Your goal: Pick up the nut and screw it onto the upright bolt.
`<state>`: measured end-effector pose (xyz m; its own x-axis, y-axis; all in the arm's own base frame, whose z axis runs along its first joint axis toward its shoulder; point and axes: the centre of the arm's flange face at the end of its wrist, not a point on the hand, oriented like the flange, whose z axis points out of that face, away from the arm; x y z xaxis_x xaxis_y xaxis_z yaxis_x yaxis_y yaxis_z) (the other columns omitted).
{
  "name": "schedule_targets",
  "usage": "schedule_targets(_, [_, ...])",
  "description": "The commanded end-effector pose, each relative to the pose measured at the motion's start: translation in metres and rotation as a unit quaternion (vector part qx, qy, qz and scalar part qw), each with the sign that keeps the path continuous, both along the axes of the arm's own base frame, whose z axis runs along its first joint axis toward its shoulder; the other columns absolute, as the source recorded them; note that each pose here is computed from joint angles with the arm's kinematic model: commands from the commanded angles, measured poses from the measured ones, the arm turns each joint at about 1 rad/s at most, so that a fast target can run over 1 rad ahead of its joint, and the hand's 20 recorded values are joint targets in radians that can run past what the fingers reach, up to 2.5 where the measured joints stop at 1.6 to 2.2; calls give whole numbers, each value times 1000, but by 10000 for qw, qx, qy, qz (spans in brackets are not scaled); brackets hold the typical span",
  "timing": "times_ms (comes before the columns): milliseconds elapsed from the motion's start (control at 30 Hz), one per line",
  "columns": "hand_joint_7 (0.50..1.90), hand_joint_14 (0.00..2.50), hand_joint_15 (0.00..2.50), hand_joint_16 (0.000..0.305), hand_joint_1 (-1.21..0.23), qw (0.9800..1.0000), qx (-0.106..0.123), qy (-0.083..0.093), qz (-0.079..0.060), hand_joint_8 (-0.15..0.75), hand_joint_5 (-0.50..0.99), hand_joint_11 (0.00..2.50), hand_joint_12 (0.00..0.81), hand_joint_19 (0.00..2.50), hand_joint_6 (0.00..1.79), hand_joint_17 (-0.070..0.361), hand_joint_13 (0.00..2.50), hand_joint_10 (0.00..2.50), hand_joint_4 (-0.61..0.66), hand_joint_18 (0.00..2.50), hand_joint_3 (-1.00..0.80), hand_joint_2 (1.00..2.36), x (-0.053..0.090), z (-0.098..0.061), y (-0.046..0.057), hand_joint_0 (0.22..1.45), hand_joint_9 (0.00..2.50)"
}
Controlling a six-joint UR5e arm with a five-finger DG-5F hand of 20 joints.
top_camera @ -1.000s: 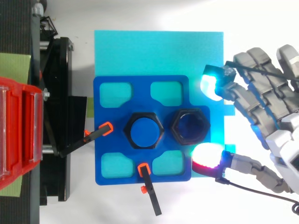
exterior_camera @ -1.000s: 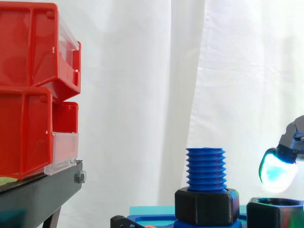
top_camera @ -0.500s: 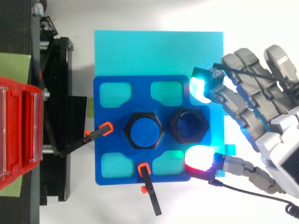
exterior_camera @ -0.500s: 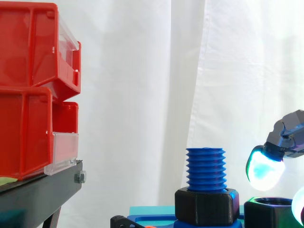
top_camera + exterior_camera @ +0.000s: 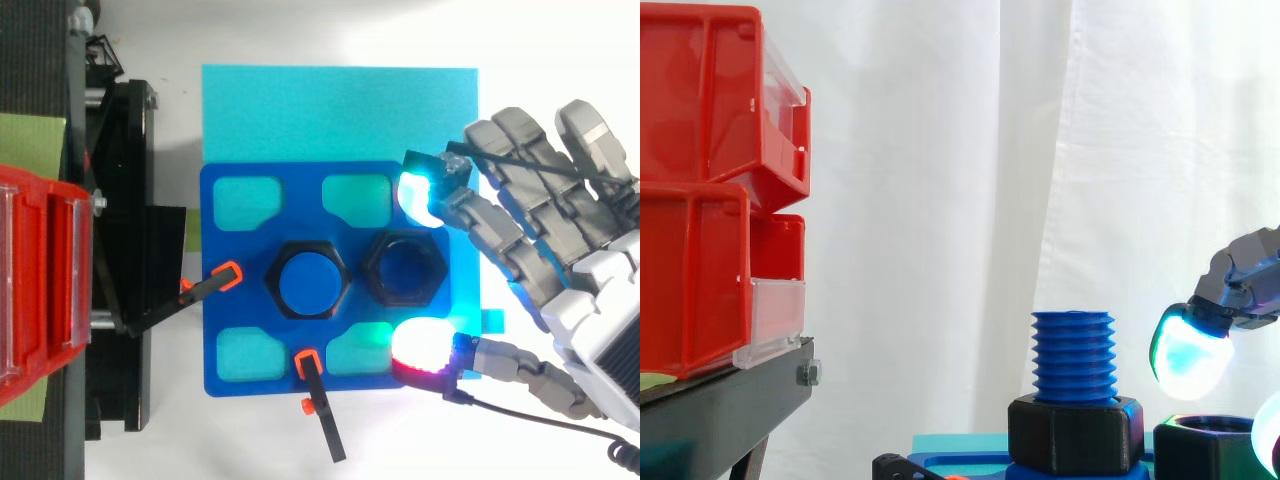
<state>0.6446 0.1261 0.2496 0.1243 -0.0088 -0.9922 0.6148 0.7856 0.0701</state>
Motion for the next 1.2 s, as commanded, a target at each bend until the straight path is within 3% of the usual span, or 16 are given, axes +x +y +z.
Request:
schedule_targets(0, [754, 0, 0, 51, -586, 10000, 5, -5, 4, 291, -226, 0, 401, 0, 502, 114, 327, 0, 232, 58, -500, 1000, 0, 0, 0, 383, 341])
schedule_targets(133, [757, 0, 0, 48, -582, 9999, -53, 86, 11, 285, -220, 0, 389, 0, 502, 108, 342, 0, 230, 79, -500, 1000, 1, -11, 1, 408, 363])
schedule_targets(833, [905, 0, 0, 38, -563, 9999, -63, 119, 45, 264, -179, 0, 336, 0, 503, 84, 435, 0, 252, 166, -500, 1000, 0, -12, 1, 504, 465])
schedule_targets(1167, [1163, 0, 0, 32, -625, 9996, -141, 225, 105, 256, -139, 0, 305, 0, 501, 72, 509, 0, 246, 253, -500, 1000, -1, -12, 0, 570, 547])
